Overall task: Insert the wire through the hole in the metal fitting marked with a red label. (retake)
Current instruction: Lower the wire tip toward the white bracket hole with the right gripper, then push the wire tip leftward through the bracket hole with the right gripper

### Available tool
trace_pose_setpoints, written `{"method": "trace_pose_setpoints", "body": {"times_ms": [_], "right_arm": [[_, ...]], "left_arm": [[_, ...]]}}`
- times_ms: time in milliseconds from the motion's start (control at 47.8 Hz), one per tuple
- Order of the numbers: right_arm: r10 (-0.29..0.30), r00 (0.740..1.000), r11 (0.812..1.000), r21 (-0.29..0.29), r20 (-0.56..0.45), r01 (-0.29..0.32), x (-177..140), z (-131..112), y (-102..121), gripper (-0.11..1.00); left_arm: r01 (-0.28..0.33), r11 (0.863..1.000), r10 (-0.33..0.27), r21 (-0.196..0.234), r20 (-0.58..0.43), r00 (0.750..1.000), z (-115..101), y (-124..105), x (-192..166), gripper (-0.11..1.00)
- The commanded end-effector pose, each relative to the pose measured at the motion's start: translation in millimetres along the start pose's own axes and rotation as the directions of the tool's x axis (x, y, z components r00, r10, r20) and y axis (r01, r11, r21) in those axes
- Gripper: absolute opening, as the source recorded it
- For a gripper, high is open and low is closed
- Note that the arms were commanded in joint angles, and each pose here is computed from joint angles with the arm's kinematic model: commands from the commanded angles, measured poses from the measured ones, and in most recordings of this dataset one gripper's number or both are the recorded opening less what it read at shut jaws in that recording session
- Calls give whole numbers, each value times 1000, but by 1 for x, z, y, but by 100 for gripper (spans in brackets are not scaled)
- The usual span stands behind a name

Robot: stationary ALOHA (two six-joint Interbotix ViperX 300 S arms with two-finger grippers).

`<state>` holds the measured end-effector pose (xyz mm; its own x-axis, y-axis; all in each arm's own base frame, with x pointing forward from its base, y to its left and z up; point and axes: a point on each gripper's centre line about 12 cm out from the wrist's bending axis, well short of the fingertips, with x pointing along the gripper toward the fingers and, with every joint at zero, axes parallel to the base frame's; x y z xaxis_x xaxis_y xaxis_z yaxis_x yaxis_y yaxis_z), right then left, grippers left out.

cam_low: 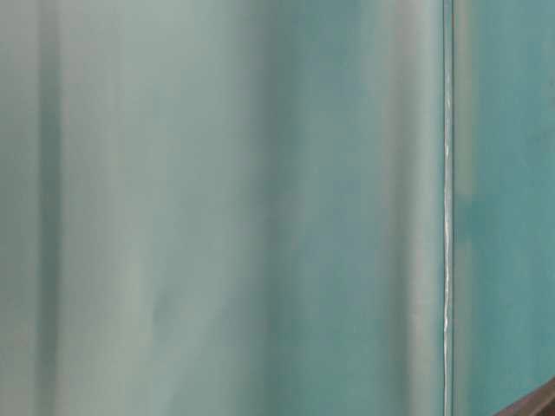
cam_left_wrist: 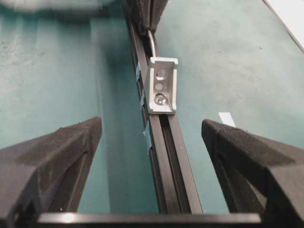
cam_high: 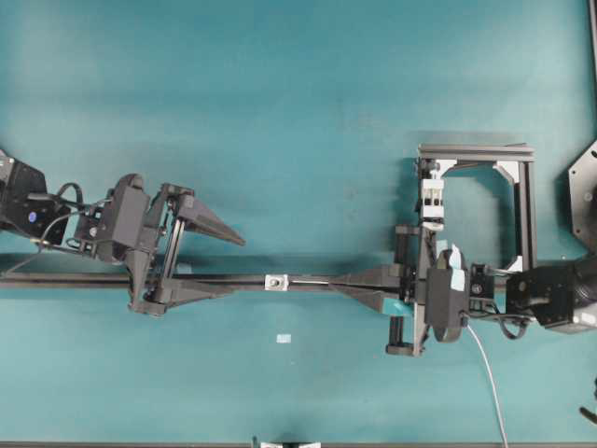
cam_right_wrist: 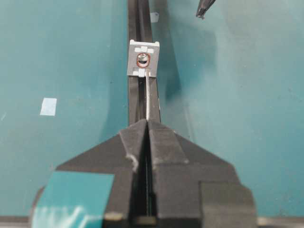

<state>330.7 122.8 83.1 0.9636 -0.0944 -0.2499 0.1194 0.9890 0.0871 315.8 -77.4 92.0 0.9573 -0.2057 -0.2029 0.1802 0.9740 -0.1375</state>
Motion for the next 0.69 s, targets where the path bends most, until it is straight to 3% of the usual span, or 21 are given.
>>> {"method": "trace_pose_setpoints", "body": {"times_ms": [0, 355, 502, 669], "right_arm": [[6, 1000, 1000, 13, 25, -6, 0, 7, 3, 3], [5, 999, 1000, 15, 34, -6, 1, 8, 4, 3], [6, 999, 1000, 16, 35, -6, 1, 9, 4, 3], [6, 999, 1000, 17, 36, -6, 1, 9, 5, 3]], "left_arm": [[0, 1000, 0, 0, 25, 1000, 7, 0, 2, 74], [-4, 1000, 4, -17, 19, 1000, 7, 1, 3, 71], [-2, 997, 3, -75, 8, 1000, 5, 1, 3, 58], [-10, 996, 8, -89, -13, 1000, 3, 2, 3, 47]]}}
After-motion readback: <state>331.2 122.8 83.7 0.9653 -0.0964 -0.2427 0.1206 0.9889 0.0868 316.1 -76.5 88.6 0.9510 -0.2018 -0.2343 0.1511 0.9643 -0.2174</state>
